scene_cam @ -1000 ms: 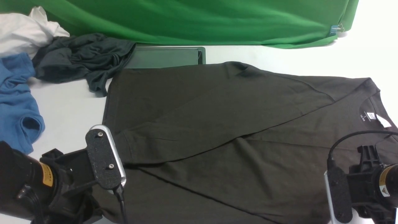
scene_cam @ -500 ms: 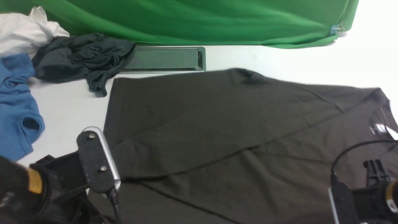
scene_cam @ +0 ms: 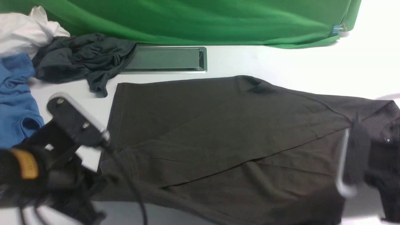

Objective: Fold a long-sleeved shirt on a white desktop.
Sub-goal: 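Fold the black garment in half by bringing its near edge over to the far edge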

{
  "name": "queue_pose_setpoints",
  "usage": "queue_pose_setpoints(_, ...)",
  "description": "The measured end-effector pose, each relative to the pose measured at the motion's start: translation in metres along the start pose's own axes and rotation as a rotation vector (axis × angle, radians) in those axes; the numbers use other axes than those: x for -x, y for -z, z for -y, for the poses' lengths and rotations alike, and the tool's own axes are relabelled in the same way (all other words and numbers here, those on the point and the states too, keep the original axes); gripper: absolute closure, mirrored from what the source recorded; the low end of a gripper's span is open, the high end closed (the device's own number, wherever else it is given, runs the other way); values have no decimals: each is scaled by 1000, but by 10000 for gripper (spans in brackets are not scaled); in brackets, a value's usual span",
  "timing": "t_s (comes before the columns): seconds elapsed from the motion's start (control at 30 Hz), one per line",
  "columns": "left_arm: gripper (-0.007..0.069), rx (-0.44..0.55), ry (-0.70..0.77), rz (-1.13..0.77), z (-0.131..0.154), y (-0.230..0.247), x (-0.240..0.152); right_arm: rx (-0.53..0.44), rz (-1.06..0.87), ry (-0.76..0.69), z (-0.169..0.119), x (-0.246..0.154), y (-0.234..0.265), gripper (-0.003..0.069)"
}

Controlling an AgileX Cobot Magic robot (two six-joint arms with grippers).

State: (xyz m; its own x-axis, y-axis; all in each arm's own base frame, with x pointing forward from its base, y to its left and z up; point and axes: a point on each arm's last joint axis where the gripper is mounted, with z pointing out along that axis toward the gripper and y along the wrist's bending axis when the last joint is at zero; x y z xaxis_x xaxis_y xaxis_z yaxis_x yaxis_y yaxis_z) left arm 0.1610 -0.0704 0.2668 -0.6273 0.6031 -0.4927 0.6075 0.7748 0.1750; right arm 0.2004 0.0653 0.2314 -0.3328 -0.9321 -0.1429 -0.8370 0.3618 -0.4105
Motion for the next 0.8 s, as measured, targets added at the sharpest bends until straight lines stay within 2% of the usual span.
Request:
queue_pose_setpoints(0.13,573,13,85,-59,-15,-27,15,-34,34,-95,36,16,-11,624)
queue_pose_setpoints(0.23,573,42,159,-71,-35,-44,27,-42,34,-141,56,23,-20,624)
queue_pose_setpoints(0.33,573,77,256,-50,-68,-63,42,-35,24,-174,76,31,-38,624)
queue_pose_setpoints(0.53,573,111,248,-25,-117,-98,74,-32,17,-224,102,41,-70,624)
queue_pose_setpoints(0.8,573,125,287,-58,-160,-118,97,-56,41,-259,127,55,-93,624)
